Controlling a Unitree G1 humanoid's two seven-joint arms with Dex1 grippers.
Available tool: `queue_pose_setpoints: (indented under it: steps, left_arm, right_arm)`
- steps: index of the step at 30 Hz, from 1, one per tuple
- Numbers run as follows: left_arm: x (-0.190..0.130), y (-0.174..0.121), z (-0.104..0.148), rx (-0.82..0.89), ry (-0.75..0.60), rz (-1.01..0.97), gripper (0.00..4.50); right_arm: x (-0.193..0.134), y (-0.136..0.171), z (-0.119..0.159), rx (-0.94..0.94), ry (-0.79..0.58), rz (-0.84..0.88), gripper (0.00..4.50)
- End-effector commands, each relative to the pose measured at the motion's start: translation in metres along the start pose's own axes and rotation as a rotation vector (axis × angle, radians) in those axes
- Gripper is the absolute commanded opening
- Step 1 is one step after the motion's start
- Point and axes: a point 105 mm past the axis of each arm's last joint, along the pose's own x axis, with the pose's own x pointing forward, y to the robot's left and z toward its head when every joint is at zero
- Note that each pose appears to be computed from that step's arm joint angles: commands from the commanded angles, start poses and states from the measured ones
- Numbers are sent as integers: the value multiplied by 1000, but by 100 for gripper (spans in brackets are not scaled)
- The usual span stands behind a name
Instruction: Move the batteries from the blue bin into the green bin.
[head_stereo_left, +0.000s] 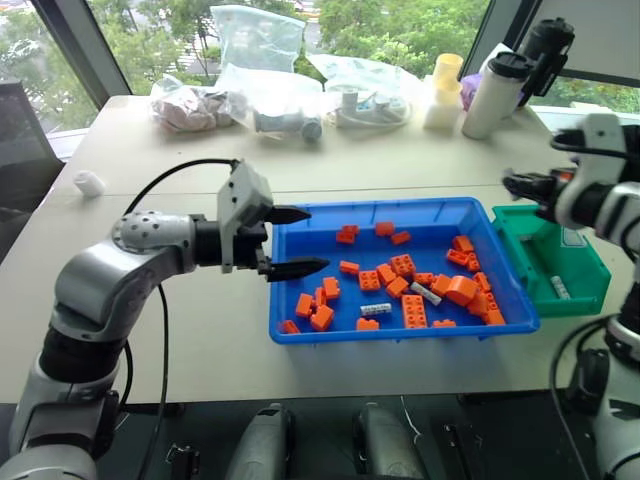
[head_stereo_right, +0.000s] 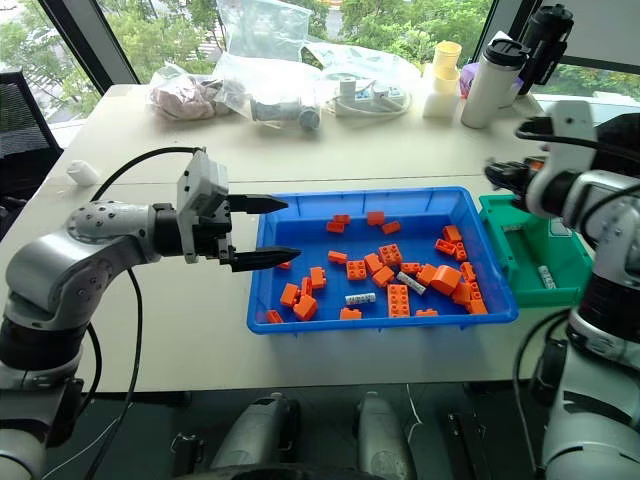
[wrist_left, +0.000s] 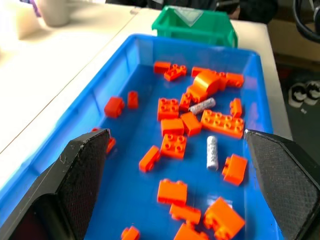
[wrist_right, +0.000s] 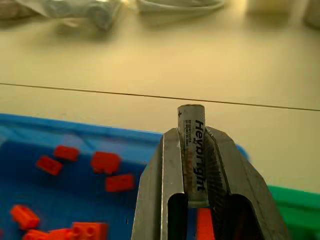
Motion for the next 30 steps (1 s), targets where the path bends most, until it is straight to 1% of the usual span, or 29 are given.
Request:
queue_pose_setpoints:
  steps: [1,4,9,11,12,15,17,18,20,22,23,25,26,29,30]
  left_arm:
    - [7,2,6,22,-18,-24,450]
    - [13,5,5,41,-10,-45,450]
    - [15,10,3,74,16,-54,450]
    - [15,13,3,86,24,-51,450]
    - [14,13,3,88,26,-50,450]
    - [13,16,1,93,30,-42,450]
    - [11,17,1,95,32,-31,450]
    - [9,18,0,96,35,-26,450]
    - [6,19,-1,97,42,-17,450]
    - [1,21,-3,97,53,-7,450]
    - [-5,21,-6,96,73,-8,450]
    - [-13,20,-10,92,102,-16,450]
    - [-19,18,-12,88,123,-29,450]
    - [-32,12,-19,79,185,-64,450]
    - [-41,9,-31,97,271,-84,450]
  right_arm:
    - [-20,-21,-4,-75,2,-69,2]
    - [-28,-42,-22,-113,74,-157,2]
    - [-24,-50,-36,-94,99,-182,2]
    - [-20,-52,-38,-85,94,-190,101]
    - [-19,-52,-38,-85,91,-190,138]
    - [-16,-54,-35,-97,82,-200,294]
    - [-15,-57,-31,-114,73,-216,405]
    - [-14,-57,-29,-121,70,-218,448]
    - [-13,-56,-24,-150,61,-213,448]
    - [-11,-47,-15,-184,21,-159,448]
    - [-10,-22,-9,-229,-9,-16,448]
    - [-12,14,-7,-297,-29,187,448]
    - [-16,36,-10,-342,-23,307,448]
    - [-25,75,-27,-419,23,540,448]
    - [-25,93,-42,-463,78,646,448]
